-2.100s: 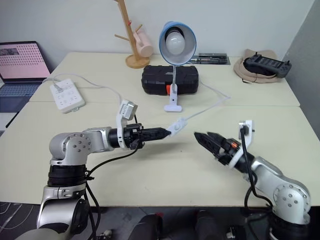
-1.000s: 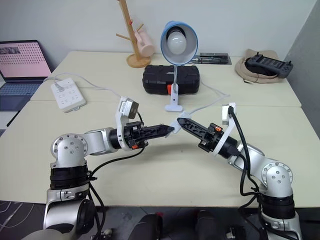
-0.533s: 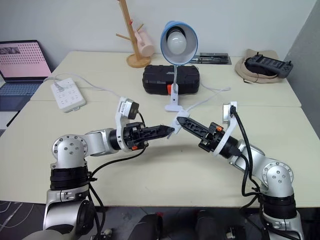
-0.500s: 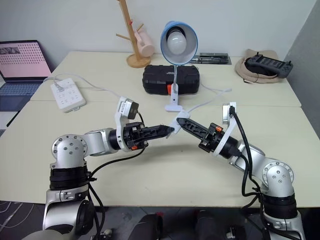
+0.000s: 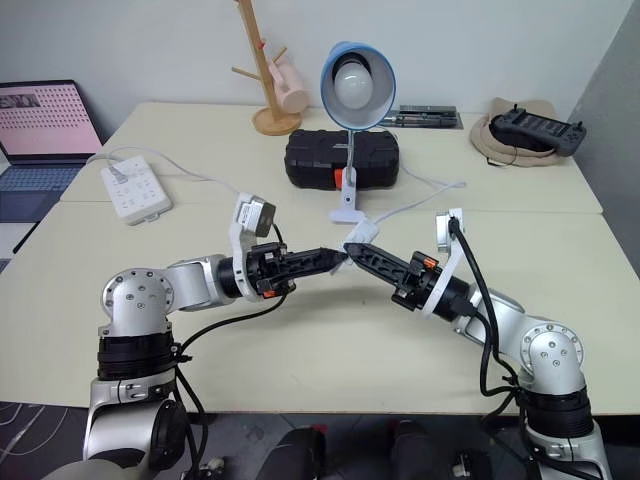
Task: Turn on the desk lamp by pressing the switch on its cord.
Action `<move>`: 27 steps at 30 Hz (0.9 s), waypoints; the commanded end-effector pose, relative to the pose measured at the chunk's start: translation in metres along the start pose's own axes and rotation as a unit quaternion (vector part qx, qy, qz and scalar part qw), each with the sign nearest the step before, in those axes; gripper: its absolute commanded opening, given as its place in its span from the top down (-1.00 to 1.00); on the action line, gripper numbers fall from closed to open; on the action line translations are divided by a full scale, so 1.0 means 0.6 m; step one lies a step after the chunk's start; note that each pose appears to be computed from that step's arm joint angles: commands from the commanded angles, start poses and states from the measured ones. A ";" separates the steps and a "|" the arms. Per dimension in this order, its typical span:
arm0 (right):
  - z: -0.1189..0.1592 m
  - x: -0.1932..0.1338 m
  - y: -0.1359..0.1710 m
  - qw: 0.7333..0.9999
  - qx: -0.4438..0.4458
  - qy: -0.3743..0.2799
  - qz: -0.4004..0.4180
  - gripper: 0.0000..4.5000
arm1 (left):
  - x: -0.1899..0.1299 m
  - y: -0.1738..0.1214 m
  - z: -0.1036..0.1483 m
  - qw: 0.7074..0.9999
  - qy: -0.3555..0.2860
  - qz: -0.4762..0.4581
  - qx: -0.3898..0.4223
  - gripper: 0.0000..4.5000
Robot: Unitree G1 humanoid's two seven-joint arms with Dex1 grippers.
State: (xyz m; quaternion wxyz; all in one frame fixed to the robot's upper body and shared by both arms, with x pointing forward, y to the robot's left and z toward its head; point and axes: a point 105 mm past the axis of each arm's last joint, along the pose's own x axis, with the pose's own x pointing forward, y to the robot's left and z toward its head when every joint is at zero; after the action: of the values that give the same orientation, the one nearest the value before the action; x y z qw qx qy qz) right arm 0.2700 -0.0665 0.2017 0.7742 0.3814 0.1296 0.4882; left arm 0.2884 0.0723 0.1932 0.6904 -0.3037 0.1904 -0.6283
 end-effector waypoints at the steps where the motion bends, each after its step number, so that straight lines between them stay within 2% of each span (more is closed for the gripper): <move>1: 0.013 -0.001 0.022 0.999 -0.003 -0.020 0.025 0.01 | 0.002 -0.011 0.010 1.000 0.000 -0.009 0.020 0.83; 3: 0.015 -0.001 0.022 0.999 0.002 -0.025 0.026 0.01 | 0.003 -0.011 0.010 1.000 -0.001 -0.009 0.021 0.83; 6: 0.010 -0.001 0.023 0.999 0.001 -0.018 0.028 0.20 | 0.003 -0.010 0.010 1.000 -0.001 -0.008 0.021 0.83; 10: 0.007 -0.001 0.023 0.999 0.000 -0.013 0.030 0.62 | 0.002 -0.009 0.008 1.000 0.001 -0.006 0.022 0.83; 13: 0.006 -0.002 0.024 0.999 -0.002 -0.009 0.032 0.75 | 0.002 -0.009 0.007 1.000 0.001 -0.006 0.022 0.83; 22: 0.008 -0.002 0.025 0.999 -0.011 -0.008 0.032 0.76 | 0.002 -0.008 0.008 1.000 -0.001 -0.004 0.025 0.83; 24: 0.010 -0.003 0.028 0.999 -0.010 -0.009 0.039 0.45 | 0.002 -0.008 0.009 1.000 -0.001 -0.003 0.027 0.83; 25: 0.011 -0.003 0.029 0.999 -0.007 -0.010 0.041 0.42 | 0.002 -0.008 0.010 1.000 -0.001 -0.004 0.027 0.83; 27: 0.011 -0.004 0.028 0.999 -0.008 -0.010 0.039 0.21 | 0.003 -0.009 0.010 1.000 -0.001 -0.005 0.028 0.83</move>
State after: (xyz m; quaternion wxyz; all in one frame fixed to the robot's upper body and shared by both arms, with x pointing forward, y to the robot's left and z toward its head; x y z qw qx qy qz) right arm 0.2685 -0.0680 0.2039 0.7670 0.3890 0.1247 0.4947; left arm 0.2875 0.0702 0.1955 0.6859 -0.3012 0.1821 -0.6369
